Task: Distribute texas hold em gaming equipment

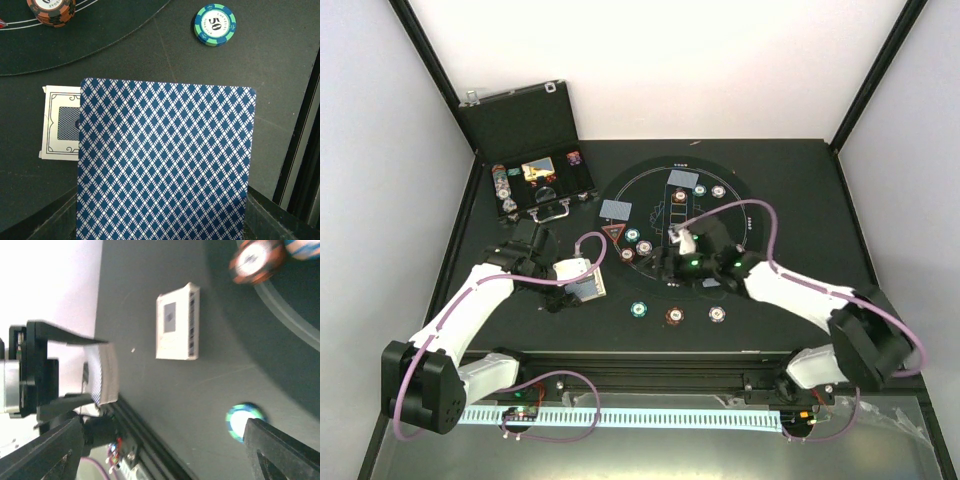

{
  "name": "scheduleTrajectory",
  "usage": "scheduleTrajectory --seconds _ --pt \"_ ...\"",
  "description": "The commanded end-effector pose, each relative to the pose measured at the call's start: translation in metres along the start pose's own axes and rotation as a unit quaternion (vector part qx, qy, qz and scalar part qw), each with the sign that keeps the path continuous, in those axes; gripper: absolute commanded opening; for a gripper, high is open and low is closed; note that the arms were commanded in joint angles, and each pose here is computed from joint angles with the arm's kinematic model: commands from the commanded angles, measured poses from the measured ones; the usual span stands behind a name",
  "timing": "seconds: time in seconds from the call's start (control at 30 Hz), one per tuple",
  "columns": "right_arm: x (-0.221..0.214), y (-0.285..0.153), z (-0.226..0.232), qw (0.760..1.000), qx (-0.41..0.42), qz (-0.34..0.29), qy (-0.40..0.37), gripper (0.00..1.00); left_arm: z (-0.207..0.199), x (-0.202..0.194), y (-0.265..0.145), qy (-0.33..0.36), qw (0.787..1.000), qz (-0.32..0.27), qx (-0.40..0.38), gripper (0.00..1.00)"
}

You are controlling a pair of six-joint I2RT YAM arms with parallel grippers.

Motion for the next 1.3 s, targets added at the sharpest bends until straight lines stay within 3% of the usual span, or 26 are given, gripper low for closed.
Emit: scheduleTrajectory --seconds 0.0,0.2,0.53,0.97,1.27 --pt "-0.011 0.037 0.05 0.992 0.114 0.059 -0.012 0.9 0.004 0.014 -0.013 0.008 0.999 -0.03 0.011 0.01" --pt "-0.03 0.086 0.072 0.982 0.143 0.122 -0.017 0.9 0.003 0.013 -0.014 0.009 0.999 -0.027 0.013 0.02" --pt "-0.041 0.13 0.074 0.974 0.157 0.165 -0.004 0.9 0.004 0.013 -0.014 0.01 0.999 -0.027 0.014 0.02" --pt "-0.043 0.164 0.068 0.969 0.16 0.189 0.013 0.84 0.004 0.014 -0.015 0.01 0.999 -0.027 0.014 0.02" --pt "-0.036 0.168 0.041 0.976 0.129 0.17 0.032 0.77 0.003 0.015 -0.018 0.016 0.999 -0.026 0.017 0.02"
Point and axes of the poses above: each gripper's point midway between its finger pads, its own y axis out along the fingers, its own z axis along the line the jaws close on, x = y × z, the point moved 6 cm from there along -y, back along the fingers, and after that the axes turned 1 degree about y, right-handed, at the moved point
